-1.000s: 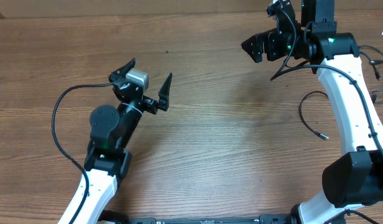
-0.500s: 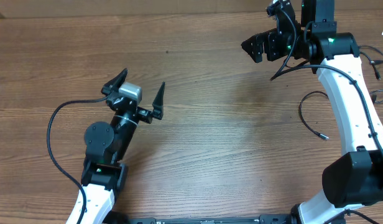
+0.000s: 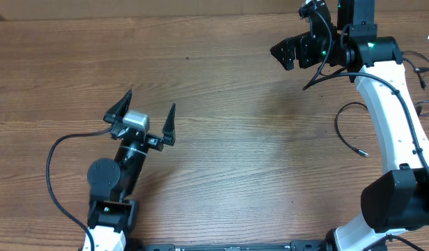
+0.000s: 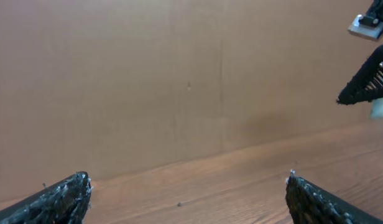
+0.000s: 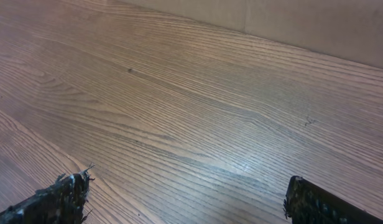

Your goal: Untangle cables

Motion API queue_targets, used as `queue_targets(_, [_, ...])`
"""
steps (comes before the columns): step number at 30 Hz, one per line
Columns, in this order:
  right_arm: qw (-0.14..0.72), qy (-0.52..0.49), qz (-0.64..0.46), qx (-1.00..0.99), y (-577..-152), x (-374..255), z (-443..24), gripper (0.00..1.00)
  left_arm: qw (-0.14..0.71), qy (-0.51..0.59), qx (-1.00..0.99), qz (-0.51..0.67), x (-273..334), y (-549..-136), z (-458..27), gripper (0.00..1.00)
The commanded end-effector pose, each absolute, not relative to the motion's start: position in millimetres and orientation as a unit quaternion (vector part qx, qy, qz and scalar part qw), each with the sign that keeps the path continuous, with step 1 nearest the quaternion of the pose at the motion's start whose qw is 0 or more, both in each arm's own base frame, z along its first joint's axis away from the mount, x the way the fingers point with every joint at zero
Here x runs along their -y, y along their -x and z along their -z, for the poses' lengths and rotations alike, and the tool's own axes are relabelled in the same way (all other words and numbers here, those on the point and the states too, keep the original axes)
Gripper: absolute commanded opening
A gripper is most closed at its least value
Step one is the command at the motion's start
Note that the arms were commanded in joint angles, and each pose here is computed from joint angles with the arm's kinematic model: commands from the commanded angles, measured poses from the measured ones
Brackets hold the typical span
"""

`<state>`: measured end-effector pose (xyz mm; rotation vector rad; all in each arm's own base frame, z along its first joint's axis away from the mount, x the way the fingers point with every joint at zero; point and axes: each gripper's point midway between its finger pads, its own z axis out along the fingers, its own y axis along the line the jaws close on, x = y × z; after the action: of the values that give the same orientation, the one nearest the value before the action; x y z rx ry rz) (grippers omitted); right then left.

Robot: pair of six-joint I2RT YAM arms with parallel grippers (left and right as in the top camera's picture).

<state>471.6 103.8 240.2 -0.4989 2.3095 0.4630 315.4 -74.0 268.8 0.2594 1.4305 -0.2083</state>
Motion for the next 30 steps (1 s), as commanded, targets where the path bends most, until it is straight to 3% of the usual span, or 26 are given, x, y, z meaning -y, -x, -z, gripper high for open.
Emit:
queue_targets(1, [0.36, 0.193, -0.182, -0.895, -472, -105, -241, 1.0, 0.748, -0.1, -0.65, 0.089, 63, -308, -264, 1.0])
queue_targets(30, [0.36, 0.193, -0.182, -0.895, -472, -105, -241, 1.0, 0.784, -0.041, -0.615, 0.071, 29, -257, -237, 1.0])
